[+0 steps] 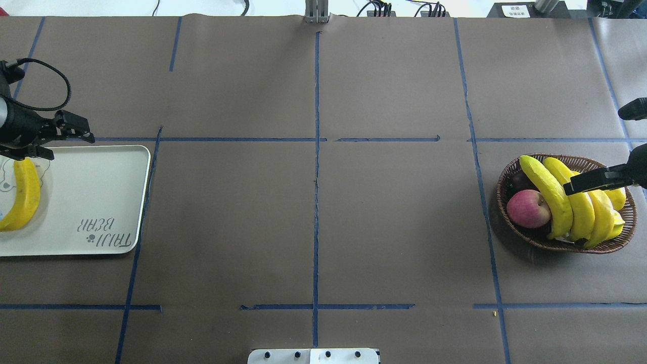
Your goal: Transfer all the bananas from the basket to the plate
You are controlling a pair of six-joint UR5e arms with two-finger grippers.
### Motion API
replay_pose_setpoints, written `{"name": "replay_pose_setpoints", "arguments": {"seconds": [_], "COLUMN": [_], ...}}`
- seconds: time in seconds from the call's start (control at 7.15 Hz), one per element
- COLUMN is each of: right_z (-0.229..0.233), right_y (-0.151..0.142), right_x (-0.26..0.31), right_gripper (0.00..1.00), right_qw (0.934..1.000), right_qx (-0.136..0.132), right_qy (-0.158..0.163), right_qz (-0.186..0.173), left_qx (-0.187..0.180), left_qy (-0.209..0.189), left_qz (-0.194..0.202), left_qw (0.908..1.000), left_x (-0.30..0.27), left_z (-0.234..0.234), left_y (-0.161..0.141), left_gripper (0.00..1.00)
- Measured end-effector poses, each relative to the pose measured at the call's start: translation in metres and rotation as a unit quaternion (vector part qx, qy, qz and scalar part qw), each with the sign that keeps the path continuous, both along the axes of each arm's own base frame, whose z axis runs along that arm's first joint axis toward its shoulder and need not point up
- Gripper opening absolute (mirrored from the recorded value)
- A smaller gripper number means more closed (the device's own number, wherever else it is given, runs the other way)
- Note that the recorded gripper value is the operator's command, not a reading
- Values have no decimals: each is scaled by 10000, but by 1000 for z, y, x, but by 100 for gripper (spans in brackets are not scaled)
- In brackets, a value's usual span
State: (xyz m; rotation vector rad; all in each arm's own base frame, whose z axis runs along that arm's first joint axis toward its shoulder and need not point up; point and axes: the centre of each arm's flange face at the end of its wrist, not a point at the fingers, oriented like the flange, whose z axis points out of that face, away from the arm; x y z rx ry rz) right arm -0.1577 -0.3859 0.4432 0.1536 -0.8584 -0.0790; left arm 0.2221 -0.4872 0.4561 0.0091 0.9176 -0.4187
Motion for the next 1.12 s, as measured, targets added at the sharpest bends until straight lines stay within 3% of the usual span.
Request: {"name": "replay_pose_setpoints", "arguments": {"seconds": [0.56, 1.12], "right_z": [42, 63], "right_y": [-10, -13], "right_x": [-6, -12], "right_gripper": [76, 60], "right_qw": [9974, 9968], "right_qx": [307, 131], "right_qy": [318, 404], "right_qz": [-569, -677], "left_qx": [-27, -21], "left_qy": [40, 47], "left_qz": [8, 2], "left_qw": [10000, 10000], "left_x": [12, 12], "left_z": [-7, -8], "left_y": [1, 0], "left_gripper": [99, 99]}}
